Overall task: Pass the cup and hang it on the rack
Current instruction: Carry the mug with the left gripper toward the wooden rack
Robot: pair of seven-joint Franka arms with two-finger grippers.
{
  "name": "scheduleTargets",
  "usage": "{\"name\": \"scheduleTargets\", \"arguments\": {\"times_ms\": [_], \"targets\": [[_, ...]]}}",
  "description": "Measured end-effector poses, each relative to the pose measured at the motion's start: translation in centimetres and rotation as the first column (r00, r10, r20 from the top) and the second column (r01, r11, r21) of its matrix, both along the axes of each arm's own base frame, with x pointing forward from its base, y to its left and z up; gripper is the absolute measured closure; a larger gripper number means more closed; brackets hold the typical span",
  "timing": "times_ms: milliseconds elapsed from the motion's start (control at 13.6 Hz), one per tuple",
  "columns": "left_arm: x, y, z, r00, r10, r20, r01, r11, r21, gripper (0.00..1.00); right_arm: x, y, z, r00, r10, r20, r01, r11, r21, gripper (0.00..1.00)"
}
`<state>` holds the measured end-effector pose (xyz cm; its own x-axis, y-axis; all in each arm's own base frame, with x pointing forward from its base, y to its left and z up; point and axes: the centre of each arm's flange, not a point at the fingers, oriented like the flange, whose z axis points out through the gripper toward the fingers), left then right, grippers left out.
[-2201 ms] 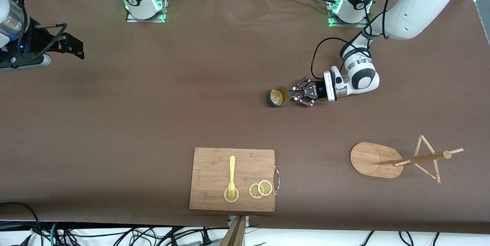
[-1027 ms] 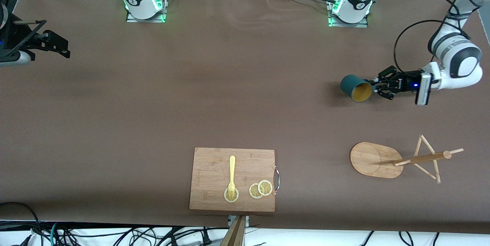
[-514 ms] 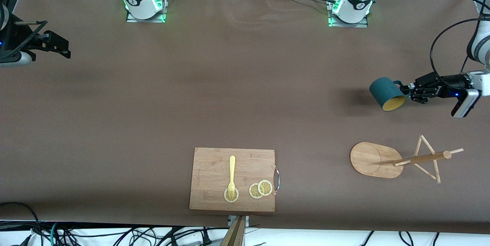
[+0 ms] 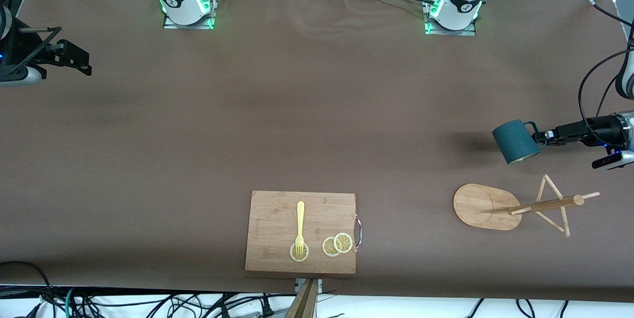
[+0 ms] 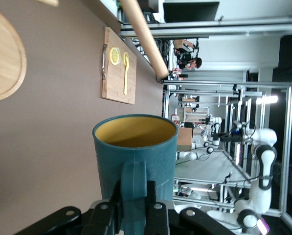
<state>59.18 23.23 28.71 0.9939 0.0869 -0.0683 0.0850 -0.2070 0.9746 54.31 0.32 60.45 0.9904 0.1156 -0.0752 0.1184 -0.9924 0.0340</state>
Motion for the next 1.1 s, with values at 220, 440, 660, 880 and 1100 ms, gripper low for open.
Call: {"name": "scheduleTargets", "arguments": {"times_ms": [220, 440, 660, 880, 1100], "targets": [[1.7, 0.0, 1.8, 0.997, 0.017, -0.076, -0.016, 1.000, 0.008, 0.79, 0.0, 0.0, 0.0, 1.000, 0.001, 0.000, -0.001, 1.000, 0.000, 0.00], [3.3, -0.6, 4.1, 0.991, 0.028, -0.132, -0.025, 0.999, 0.027, 0.79, 0.0, 0.0, 0.0, 1.000, 0.002, 0.000, -0.002, 1.000, 0.000, 0.00], [3.9, -1.1, 3.8, 0.982, 0.033, -0.184, -0.029, 0.999, 0.023, 0.79, 0.0, 0.0, 0.0, 1.000, 0.003, 0.000, -0.003, 1.000, 0.000, 0.00], [4.6, -0.2, 4.3, 0.969, 0.063, -0.238, -0.058, 0.998, 0.029, 0.79, 0.0, 0.0, 0.0, 1.000, 0.004, 0.000, -0.004, 1.000, 0.000, 0.00], [4.7, 0.6, 4.3, 0.965, 0.080, -0.251, -0.074, 0.997, 0.033, 0.79, 0.0, 0.0, 0.0, 1.000, 0.004, 0.000, -0.004, 1.000, 0.000, 0.00]]}}
